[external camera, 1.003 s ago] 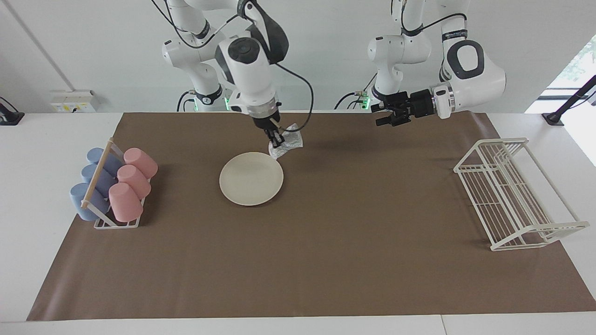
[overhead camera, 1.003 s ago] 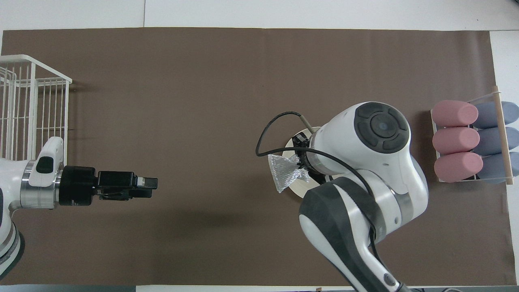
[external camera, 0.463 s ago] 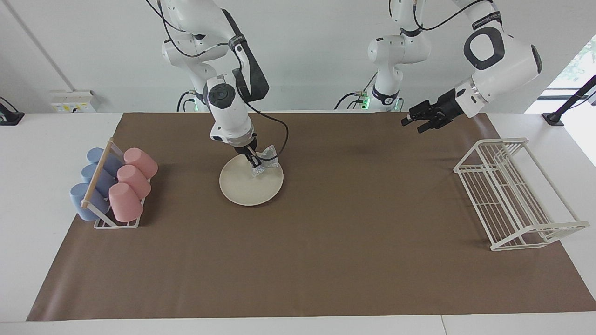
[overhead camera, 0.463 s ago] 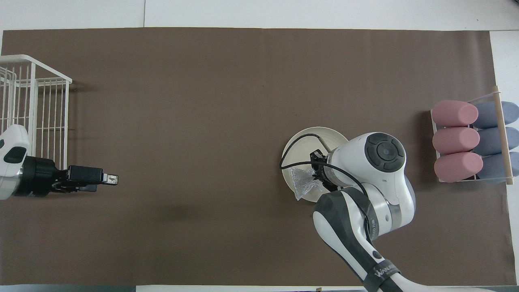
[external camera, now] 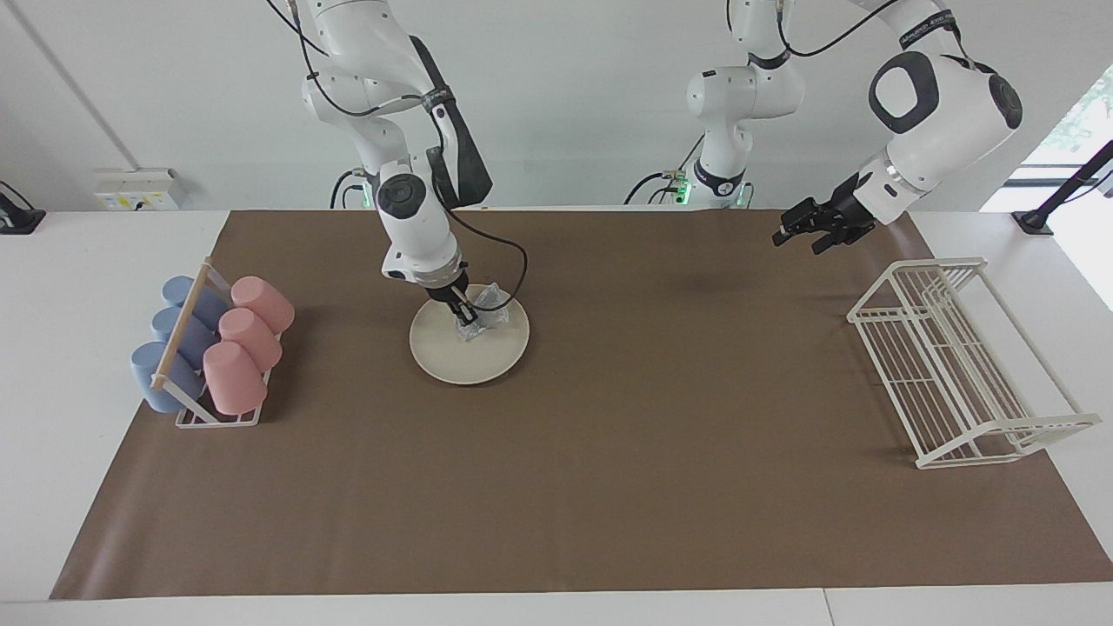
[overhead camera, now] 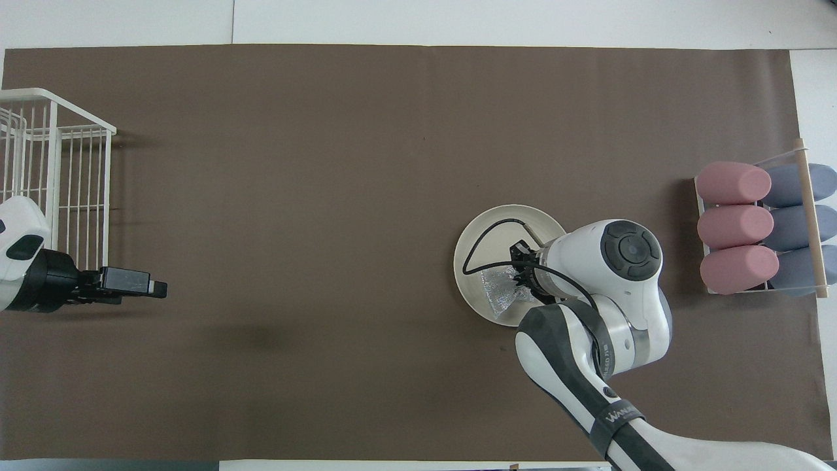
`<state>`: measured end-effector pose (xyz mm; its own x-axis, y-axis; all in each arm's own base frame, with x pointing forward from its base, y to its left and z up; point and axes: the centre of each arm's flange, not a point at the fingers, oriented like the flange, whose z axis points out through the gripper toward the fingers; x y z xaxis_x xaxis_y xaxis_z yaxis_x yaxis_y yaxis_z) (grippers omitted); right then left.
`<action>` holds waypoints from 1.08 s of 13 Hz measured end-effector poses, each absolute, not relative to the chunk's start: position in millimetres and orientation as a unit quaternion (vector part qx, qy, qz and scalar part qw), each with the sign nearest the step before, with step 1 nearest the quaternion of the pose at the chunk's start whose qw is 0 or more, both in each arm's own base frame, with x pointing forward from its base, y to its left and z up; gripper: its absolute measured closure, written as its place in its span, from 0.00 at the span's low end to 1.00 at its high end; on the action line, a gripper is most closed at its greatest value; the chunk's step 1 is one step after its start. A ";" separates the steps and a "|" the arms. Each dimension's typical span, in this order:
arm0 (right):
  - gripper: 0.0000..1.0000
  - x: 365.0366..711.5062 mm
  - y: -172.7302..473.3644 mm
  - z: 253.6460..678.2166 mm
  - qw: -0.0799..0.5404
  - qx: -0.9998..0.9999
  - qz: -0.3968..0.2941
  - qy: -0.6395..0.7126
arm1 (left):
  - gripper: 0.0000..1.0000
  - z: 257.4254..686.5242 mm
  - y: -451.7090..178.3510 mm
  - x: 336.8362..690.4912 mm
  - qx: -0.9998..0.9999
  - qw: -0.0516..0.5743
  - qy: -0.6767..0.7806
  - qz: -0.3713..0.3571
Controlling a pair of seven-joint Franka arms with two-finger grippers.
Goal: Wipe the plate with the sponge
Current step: 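Rub the cloth across the plate surface with the right gripper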
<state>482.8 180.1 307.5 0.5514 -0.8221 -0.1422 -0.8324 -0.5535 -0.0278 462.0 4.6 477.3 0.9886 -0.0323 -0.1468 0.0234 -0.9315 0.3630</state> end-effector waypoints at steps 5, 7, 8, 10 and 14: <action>0.98 497.7 138.3 306.4 0.058 -0.899 0.041 0.432 | 0.00 477.7 4.7 463.2 0.981 0.181 0.014 -0.074; 0.98 497.6 139.0 306.3 0.058 -0.900 0.041 0.429 | 0.00 477.7 3.1 464.2 0.981 0.179 0.019 -0.072; 0.98 496.9 140.9 306.2 0.058 -0.901 0.041 0.429 | 0.00 477.8 2.8 464.4 0.981 0.179 0.020 -0.072; 0.98 493.8 151.7 306.2 0.057 -0.898 0.043 0.435 | 0.00 477.8 2.8 464.5 0.981 0.179 0.020 -0.071; 0.98 472.6 210.0 307.1 0.053 -0.885 0.049 0.460 | 0.00 477.7 2.0 464.8 0.981 0.179 0.020 -0.071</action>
